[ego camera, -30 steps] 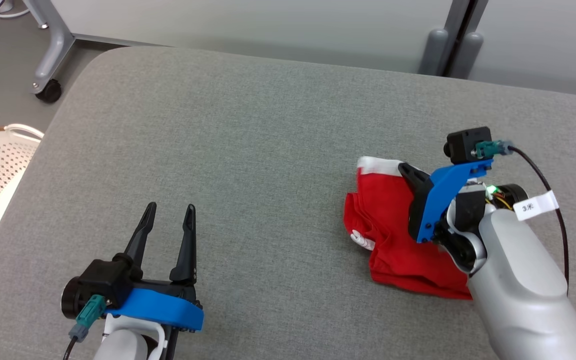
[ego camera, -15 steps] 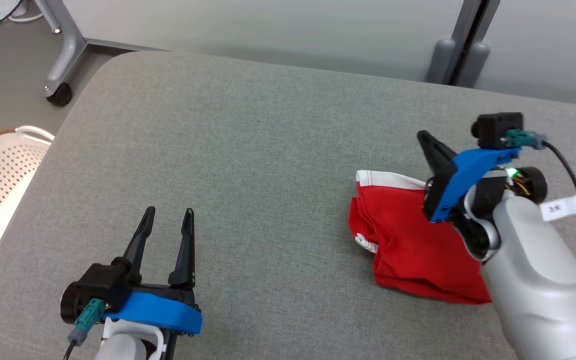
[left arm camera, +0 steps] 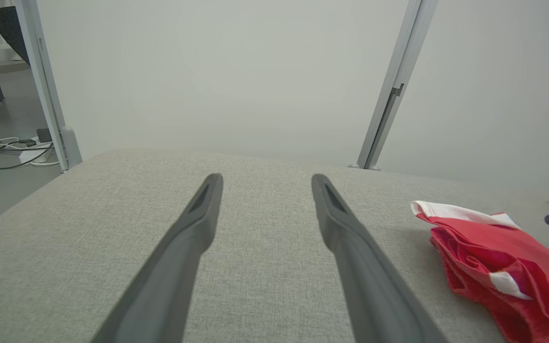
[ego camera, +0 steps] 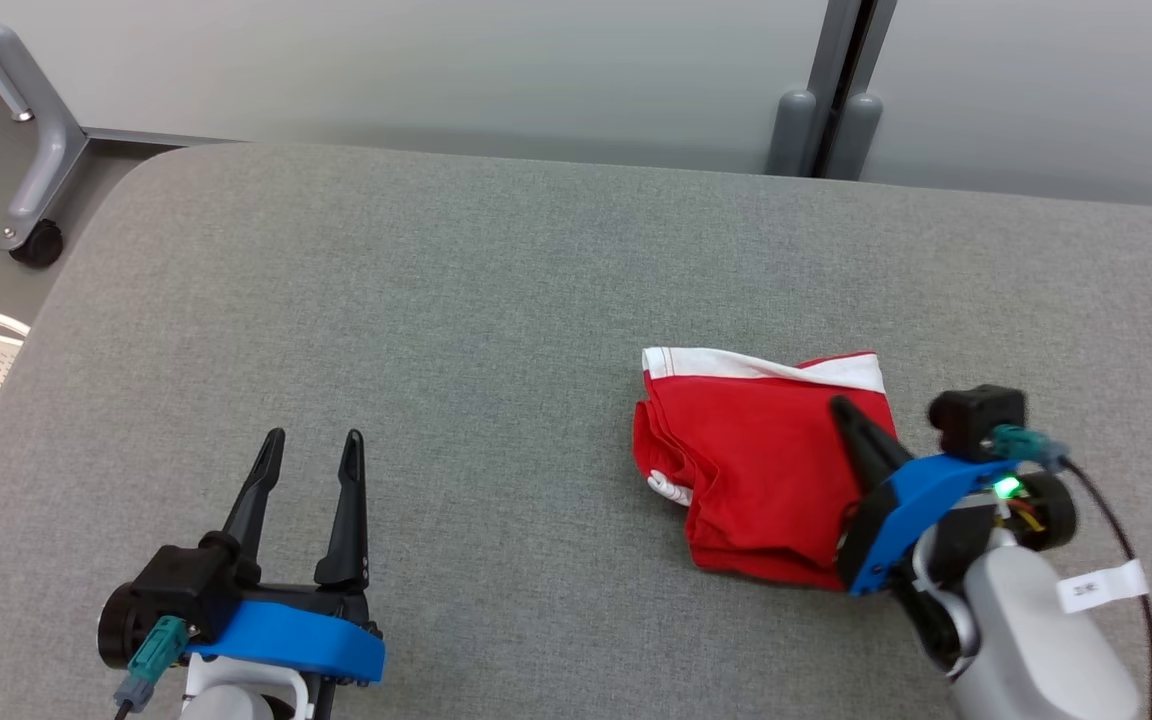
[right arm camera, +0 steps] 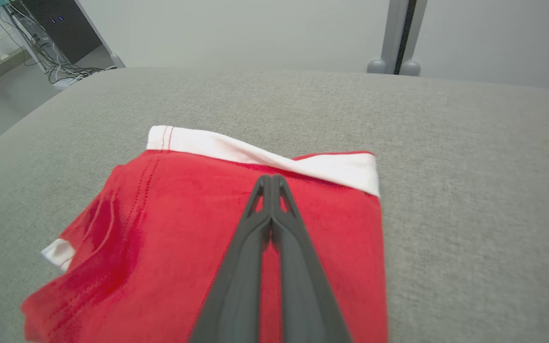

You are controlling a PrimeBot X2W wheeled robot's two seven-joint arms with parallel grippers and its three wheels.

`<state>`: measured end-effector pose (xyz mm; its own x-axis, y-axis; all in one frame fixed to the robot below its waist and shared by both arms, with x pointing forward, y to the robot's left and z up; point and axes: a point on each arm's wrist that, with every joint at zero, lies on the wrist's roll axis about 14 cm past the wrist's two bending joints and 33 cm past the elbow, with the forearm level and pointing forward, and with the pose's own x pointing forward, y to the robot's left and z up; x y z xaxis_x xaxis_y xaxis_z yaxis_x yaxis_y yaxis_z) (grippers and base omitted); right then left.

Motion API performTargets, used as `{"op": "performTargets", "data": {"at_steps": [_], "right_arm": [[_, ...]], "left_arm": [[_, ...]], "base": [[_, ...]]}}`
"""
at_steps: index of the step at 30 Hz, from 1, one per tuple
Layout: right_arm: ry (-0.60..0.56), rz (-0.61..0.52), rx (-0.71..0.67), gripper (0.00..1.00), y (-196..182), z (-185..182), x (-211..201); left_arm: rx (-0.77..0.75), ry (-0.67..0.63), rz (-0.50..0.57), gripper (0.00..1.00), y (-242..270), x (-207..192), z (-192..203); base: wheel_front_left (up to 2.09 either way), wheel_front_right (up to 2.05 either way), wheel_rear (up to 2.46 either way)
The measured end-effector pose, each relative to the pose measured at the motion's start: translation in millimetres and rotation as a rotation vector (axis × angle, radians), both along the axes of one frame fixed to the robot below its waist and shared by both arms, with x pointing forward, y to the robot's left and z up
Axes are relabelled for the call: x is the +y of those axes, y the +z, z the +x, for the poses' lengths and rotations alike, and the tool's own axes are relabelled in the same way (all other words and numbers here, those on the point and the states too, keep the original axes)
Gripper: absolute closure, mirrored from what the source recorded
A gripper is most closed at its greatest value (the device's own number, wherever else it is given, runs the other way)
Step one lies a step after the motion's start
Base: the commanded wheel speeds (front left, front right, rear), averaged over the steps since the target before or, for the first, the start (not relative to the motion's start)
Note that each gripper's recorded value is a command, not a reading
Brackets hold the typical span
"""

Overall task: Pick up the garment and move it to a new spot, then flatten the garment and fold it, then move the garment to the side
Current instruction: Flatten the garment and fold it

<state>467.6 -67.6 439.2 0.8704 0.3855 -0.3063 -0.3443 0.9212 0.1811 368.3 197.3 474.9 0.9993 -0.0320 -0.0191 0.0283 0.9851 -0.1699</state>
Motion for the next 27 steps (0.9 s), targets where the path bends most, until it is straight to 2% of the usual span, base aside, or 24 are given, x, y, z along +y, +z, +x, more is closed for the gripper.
{"op": "performTargets", "data": {"at_steps": [6,10,16,20,22,23,24,25,27], "right_arm": [[0.118,0.0,0.063,1.0,-15.6,-23.1,44.0],[0.22,-0.025,0.108,1.0,-29.3,-42.0,71.9],[0.406,0.012,0.158,1.0,-32.3,-80.8,123.8],[0.464,0.086,0.186,1.0,-25.8,-99.2,143.3],[0.468,0.164,0.182,1.0,-14.6,-104.8,151.3],[0.467,0.201,0.172,0.9,-8.0,-106.2,154.0],[0.463,0.234,0.155,0.5,-0.2,-106.3,155.9],[0.451,0.265,0.132,0.0,8.0,-104.0,155.7],[0.419,0.316,0.07,0.0,26.7,-95.8,151.3]], "left_arm": [[-0.001,-0.006,0.001,0.0,0.3,-1.6,2.2],[-0.011,-0.005,0.003,0.0,3.8,-1.2,2.1],[-0.009,0.007,0.004,0.0,3.8,2.7,0.0],[-0.011,0.01,0.002,0.0,4.0,3.2,0.4],[-0.01,0.008,-0.001,0.0,3.6,2.2,0.8],[-0.008,0.006,-0.002,0.0,2.8,1.2,1.0],[-0.007,0.005,-0.003,0.0,2.4,0.9,1.2],[-0.008,0.004,-0.004,0.0,2.4,0.4,1.5],[-0.006,0.002,-0.006,0.0,1.4,-0.6,1.8]], "base": [[0.0,0.0,0.0],[0.0,0.0,0.0],[0.0,0.0,0.0],[0.0,0.0,0.0],[0.0,0.0,0.0],[0.0,0.0,0.0],[0.0,0.0,0.0],[0.0,0.0,0.0],[0.0,0.0,0.0]]}}
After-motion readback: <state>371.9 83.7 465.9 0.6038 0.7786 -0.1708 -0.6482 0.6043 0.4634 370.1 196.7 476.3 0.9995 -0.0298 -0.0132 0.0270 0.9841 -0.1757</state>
